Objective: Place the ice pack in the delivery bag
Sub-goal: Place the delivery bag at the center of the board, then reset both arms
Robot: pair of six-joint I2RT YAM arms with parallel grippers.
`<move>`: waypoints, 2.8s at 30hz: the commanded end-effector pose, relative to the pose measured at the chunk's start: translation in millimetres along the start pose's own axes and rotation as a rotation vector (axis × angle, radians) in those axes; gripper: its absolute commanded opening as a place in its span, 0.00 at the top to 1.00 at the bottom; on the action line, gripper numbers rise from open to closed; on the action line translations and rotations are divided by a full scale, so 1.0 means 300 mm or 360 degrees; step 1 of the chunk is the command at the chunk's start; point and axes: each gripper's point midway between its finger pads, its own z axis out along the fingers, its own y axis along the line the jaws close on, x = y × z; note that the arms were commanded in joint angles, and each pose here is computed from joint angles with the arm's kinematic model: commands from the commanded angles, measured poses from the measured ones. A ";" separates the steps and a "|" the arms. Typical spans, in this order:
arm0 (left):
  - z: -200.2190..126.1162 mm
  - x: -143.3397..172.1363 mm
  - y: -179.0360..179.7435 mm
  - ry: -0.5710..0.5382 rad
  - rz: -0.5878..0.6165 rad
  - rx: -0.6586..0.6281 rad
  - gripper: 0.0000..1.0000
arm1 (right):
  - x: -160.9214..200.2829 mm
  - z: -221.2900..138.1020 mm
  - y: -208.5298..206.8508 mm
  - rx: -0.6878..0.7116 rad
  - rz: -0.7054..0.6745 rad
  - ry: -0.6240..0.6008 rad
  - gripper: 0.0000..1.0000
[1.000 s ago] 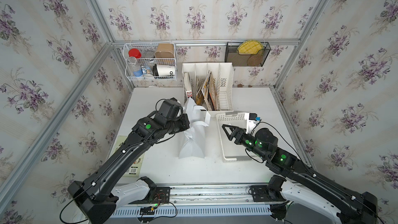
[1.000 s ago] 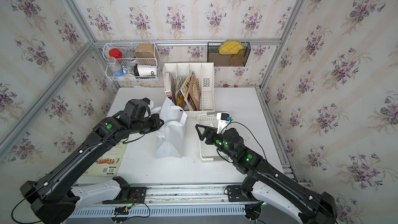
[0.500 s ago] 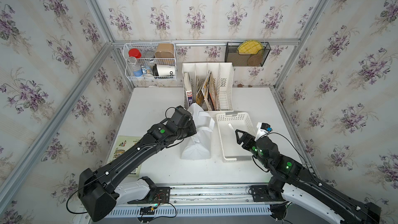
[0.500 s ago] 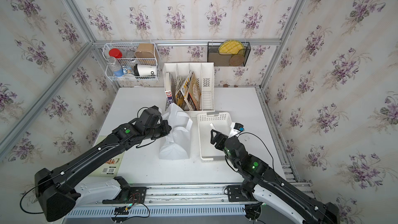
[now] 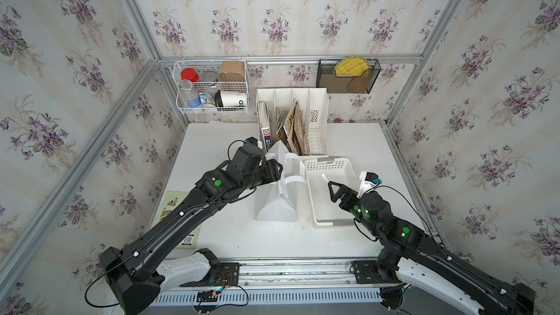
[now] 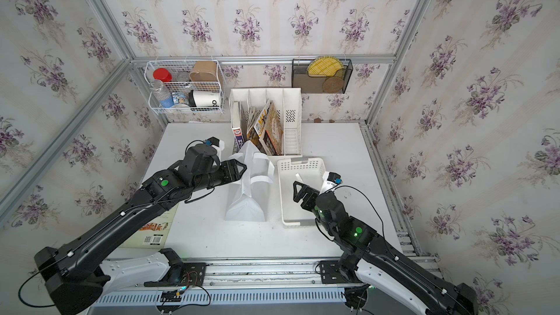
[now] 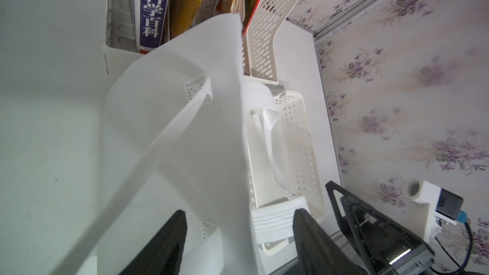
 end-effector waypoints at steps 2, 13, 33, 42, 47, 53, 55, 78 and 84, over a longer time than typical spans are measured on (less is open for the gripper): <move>-0.095 -0.073 -0.126 -0.0130 0.0094 0.0251 0.19 | -0.016 -0.007 0.033 -0.0066 -0.0007 -0.0016 0.00; -0.499 -0.249 -0.271 -0.0736 0.0373 0.0586 0.08 | -0.144 -0.101 0.117 -0.0163 -0.0198 -0.0183 0.01; -0.421 -0.142 0.476 -0.0948 0.0315 -0.1007 0.10 | -0.538 -0.406 -0.060 0.0533 -0.0495 -0.1154 0.00; -0.318 -0.215 0.746 -0.1034 0.0118 -0.1266 0.01 | -0.594 -0.143 -0.221 0.0751 -0.0771 -0.1022 0.00; -0.308 -0.250 0.887 -0.1052 -0.0051 -0.1271 0.01 | -0.739 -0.065 -0.506 0.1001 -0.0460 -0.0919 0.00; -0.218 -0.218 0.985 -0.0942 0.0062 -0.1297 0.01 | -0.647 0.007 -0.570 0.0940 -0.0653 -0.0873 0.00; -0.203 -0.203 1.013 -0.0931 0.0131 -0.1346 0.01 | -0.599 0.016 -0.582 0.0890 -0.0663 -0.0861 0.01; 0.015 -0.179 1.135 -0.0749 0.0414 -0.1297 0.01 | -0.420 0.203 -0.616 0.0634 -0.0887 -0.0852 0.01; 0.027 -0.248 1.080 -0.1004 0.0477 -0.1128 0.01 | -0.431 0.237 -0.608 0.0622 -0.0901 -0.0811 0.00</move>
